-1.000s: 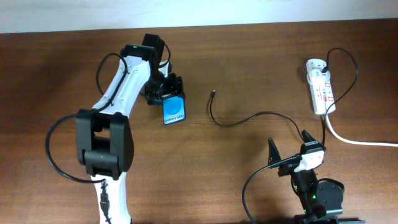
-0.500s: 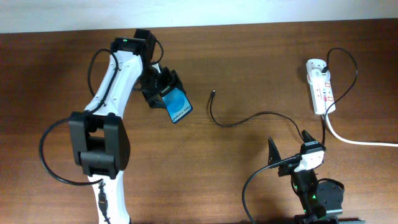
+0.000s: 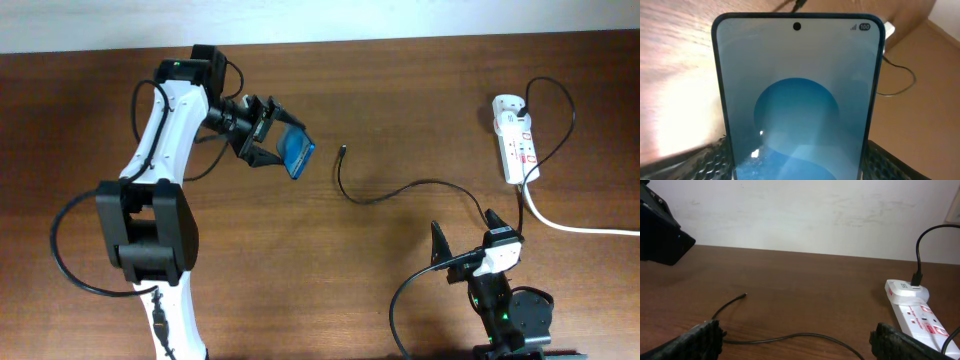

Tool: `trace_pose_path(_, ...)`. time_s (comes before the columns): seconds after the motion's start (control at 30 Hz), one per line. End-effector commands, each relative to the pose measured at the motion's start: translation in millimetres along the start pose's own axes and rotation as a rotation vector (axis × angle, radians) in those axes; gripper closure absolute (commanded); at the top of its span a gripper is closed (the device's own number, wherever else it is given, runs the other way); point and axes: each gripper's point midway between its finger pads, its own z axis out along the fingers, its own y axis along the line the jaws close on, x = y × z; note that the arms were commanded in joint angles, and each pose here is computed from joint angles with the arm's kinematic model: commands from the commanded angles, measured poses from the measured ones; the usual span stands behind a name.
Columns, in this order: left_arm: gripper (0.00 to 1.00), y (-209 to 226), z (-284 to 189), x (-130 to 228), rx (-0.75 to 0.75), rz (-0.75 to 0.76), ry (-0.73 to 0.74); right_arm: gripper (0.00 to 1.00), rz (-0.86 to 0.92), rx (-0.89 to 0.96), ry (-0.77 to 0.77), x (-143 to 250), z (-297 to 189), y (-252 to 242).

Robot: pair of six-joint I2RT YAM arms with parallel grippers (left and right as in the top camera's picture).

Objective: Plug charger to phone and switch on socket
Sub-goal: 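Raise the phone and tilt it toward the right arm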

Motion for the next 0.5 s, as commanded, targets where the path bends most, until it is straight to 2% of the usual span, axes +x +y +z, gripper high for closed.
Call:
trace_pose_path(0.0,1.00,-25.2,-13.7,15.3,0.127,-0.100,0.087,0.02,0.004,-0.009,0.002,1.9,0.0,1.7)
trace_pose_path(0.17,1.00,-30.7,-23.8,16.8,0.173,-0.305,0.141,0.02,0.004,-0.009,0.002,1.8,0.0,1.7)
trace_pose_path(0.3,1.00,-38.0,-31.7,22.1,0.227,-0.313,0.194,0.02,0.004,-0.009,0.002,1.9,0.0,1.7)
trace_pose_path(0.47,1.00,-38.0,-31.6,22.0,0.226,-0.314,0.194,0.02,0.004,-0.009,0.002,1.8,0.0,1.7)
